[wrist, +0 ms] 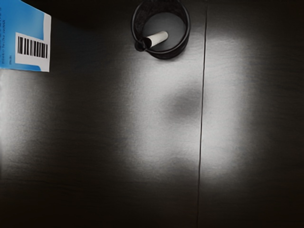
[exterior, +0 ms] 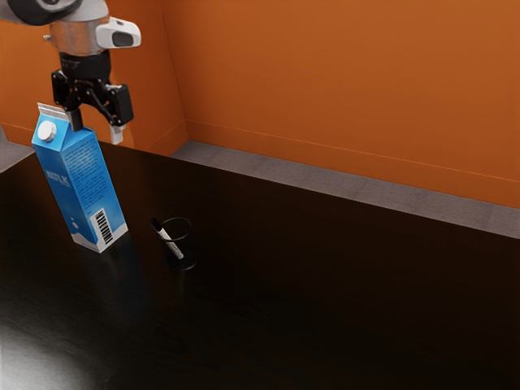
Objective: Take the marker out of the pen holder and place it to the left of the pen holder.
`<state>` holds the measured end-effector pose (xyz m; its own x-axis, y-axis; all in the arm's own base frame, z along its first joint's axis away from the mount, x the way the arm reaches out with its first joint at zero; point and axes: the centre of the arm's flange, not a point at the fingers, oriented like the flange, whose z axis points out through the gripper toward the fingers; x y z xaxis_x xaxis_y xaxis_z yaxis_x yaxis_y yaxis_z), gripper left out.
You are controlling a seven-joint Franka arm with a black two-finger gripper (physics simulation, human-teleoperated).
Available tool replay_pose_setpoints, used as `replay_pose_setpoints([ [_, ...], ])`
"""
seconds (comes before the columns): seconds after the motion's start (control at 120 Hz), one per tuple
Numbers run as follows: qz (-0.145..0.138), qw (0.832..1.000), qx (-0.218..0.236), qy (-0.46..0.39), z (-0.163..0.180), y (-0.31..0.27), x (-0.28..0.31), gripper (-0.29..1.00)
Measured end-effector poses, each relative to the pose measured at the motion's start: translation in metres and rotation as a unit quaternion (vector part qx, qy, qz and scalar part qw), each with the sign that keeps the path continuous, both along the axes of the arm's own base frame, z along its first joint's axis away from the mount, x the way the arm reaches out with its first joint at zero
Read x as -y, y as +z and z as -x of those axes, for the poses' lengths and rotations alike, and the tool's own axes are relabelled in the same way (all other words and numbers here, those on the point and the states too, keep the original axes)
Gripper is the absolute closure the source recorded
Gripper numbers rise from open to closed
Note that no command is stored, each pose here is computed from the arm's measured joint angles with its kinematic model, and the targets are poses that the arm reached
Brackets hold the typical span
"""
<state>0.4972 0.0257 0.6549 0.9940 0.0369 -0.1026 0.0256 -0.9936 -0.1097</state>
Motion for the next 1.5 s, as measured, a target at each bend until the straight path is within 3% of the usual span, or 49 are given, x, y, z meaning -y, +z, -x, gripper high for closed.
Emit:
replay_pose_setpoints([
  [0.142, 0.0, 1.0, 0.004, 0.003, -0.003, -0.008, 0.002, 0.0],
  [0.4, 0.025, 0.998, -0.047, 0.03, -0.006, -0.14, -0.006, 0.0],
  [0.592, 0.031, 0.998, -0.031, 0.039, -0.008, -0.218, -0.003, 0.0],
  [0.967, 0.015, 0.998, 0.033, 0.053, -0.056, -0.262, -0.02, 0.0],
  [1.117, 0.012, 0.996, 0.039, 0.073, -0.061, -0.276, -0.047, 0.0],
  [1.5, 0.01, 0.997, 0.054, 0.051, -0.087, -0.299, -0.045, 0.0],
])
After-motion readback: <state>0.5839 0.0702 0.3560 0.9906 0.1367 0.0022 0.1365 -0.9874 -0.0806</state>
